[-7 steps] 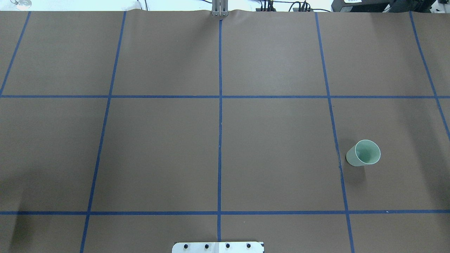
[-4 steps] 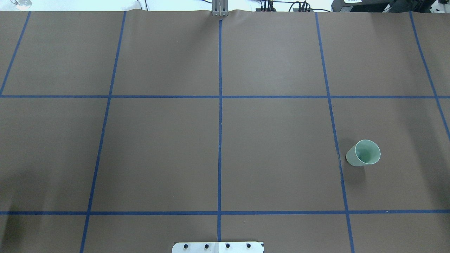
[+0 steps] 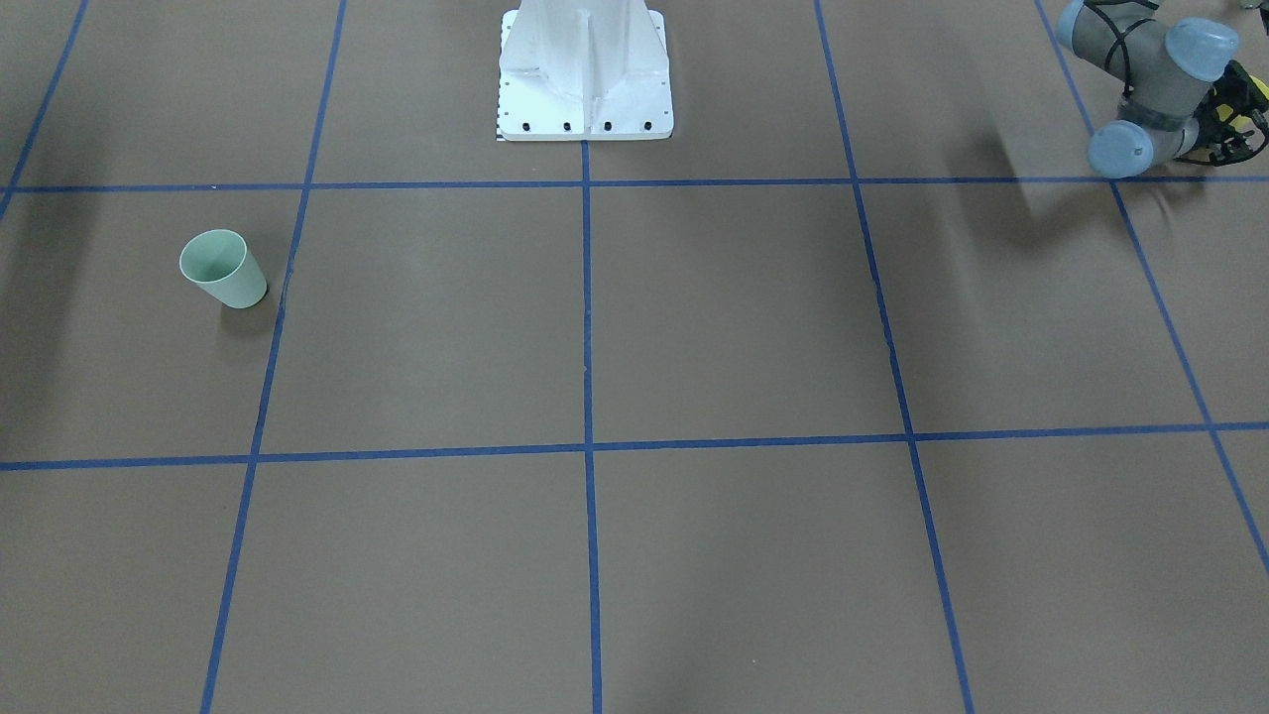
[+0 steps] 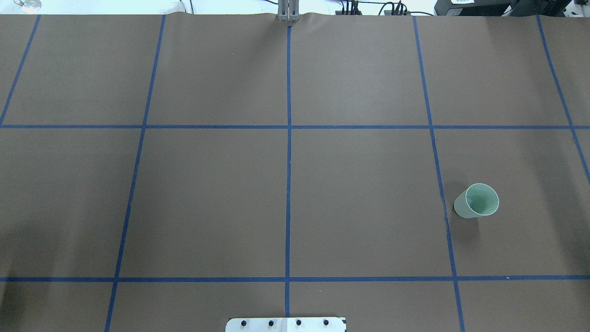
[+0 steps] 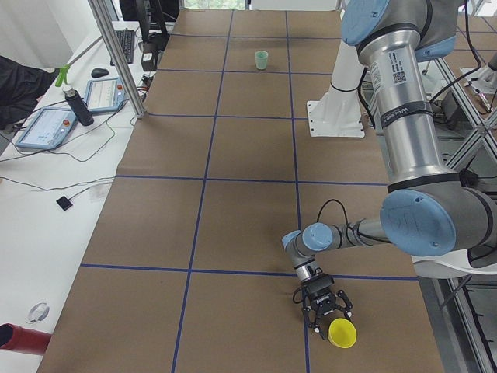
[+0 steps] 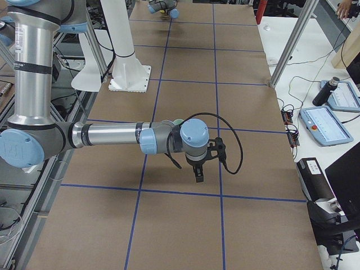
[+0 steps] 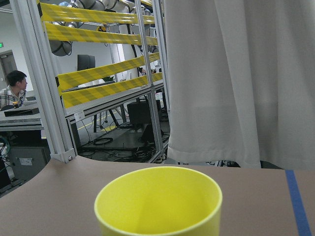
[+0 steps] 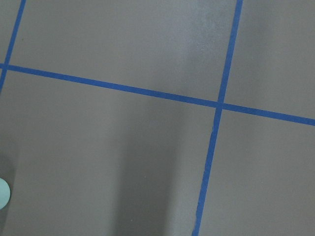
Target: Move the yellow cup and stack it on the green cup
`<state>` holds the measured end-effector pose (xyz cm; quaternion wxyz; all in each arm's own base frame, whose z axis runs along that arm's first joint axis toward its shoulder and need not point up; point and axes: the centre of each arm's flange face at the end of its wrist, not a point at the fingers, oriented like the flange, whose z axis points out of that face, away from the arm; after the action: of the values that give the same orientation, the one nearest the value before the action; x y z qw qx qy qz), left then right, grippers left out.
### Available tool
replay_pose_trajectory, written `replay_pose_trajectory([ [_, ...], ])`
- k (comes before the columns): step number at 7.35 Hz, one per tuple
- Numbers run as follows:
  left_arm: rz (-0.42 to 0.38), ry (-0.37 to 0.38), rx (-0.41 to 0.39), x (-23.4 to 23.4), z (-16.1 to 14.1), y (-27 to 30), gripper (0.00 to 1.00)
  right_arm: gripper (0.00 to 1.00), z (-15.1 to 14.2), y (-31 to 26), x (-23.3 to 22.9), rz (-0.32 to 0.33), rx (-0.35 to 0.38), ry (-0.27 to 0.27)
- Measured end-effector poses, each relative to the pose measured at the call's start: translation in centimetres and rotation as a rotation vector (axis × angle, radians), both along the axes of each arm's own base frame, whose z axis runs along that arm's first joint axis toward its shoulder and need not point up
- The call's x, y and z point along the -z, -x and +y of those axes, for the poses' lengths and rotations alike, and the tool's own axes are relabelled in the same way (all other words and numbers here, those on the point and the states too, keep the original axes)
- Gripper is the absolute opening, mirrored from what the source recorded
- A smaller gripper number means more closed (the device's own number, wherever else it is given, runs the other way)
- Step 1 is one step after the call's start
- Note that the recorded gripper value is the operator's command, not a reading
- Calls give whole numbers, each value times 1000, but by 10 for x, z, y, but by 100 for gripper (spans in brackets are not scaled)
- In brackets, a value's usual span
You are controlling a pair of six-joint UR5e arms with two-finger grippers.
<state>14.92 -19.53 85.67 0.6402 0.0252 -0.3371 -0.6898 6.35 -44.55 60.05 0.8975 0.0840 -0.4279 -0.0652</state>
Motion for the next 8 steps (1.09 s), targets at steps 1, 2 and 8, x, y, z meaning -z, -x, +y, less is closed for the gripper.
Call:
replay_pose_trajectory([
  [1, -7, 6, 2, -3, 2, 2, 99, 100, 1, 0, 0, 0, 0, 1],
  [2, -9, 11, 5, -4, 3, 3, 87, 100, 1, 0, 0, 0, 0, 1],
  [8, -32, 6, 0, -5, 8, 0, 0, 100, 1, 0, 2, 0, -1, -4],
])
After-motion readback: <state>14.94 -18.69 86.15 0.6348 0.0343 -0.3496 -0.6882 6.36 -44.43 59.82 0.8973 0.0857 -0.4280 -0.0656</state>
